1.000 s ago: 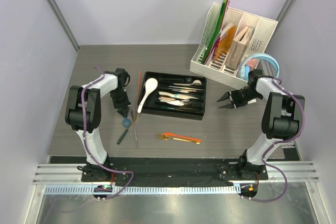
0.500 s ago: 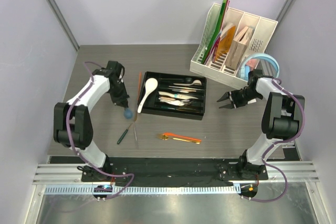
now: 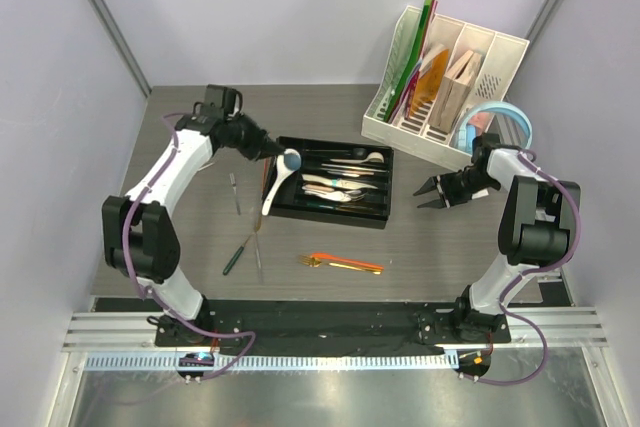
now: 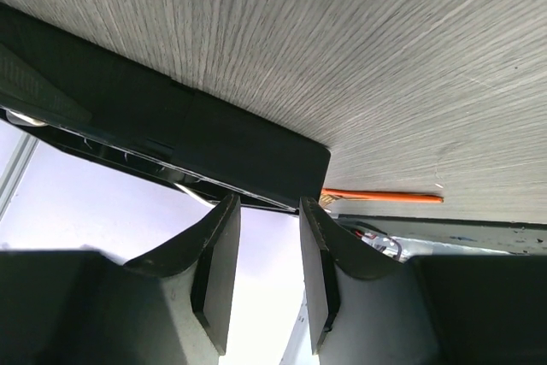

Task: Sort the eating utensils into containers
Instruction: Pick up the spoon from the center of the board, then place the spoon in the storage box.

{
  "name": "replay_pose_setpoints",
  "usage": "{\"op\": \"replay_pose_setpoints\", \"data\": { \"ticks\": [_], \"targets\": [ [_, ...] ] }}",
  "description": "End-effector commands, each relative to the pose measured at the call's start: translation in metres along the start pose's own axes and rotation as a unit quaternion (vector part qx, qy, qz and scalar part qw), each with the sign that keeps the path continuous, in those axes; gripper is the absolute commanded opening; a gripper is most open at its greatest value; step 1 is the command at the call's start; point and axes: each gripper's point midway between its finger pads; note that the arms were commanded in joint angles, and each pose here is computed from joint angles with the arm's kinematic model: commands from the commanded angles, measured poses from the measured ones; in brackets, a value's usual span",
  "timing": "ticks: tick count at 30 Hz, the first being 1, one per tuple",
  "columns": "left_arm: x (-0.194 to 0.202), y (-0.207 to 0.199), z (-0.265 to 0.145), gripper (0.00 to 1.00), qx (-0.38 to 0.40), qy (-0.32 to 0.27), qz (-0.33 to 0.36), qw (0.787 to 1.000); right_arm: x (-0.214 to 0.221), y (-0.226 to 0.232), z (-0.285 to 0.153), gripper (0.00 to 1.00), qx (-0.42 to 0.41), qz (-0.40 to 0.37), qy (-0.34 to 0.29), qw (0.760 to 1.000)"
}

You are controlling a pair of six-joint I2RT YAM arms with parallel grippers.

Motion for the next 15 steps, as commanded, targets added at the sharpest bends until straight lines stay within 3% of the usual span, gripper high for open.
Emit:
{"op": "replay_pose_setpoints", "data": {
  "ticks": [1, 6, 11, 15],
  "targets": [
    [0.018, -0.116, -0.004, 0.00, 0.136, 0.064, -0.078, 0.986, 0.003, 0.016, -0.018, 0.39, -0.027, -0.013, -0.027, 0.999],
    [0.057, -0.167, 0.016, 0.00, 0.140, 0.128, -0.181, 0.965, 0.005, 0.016, -0.022, 0.39, -0.032, -0.007, -0.032, 0.999],
    [0.080, -0.125, 0.031, 0.00, 0.053, 0.089, -0.331, 0.938, 0.012, -0.001, -0.018, 0.38, -0.023, 0.010, -0.016, 1.000],
    [0.084, -0.092, 0.032, 0.00, -0.015, 0.060, -0.339, 0.939, 0.012, -0.009, -0.020, 0.38, -0.026, 0.015, -0.022, 0.999]
  ]
}}
Point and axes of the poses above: each gripper's point midway between its finger pads, its own z axis out along the fingers, its own y axis along the line the jaws close on, x = y × z, and after that the axes turned 5 degrees about z, right-handed
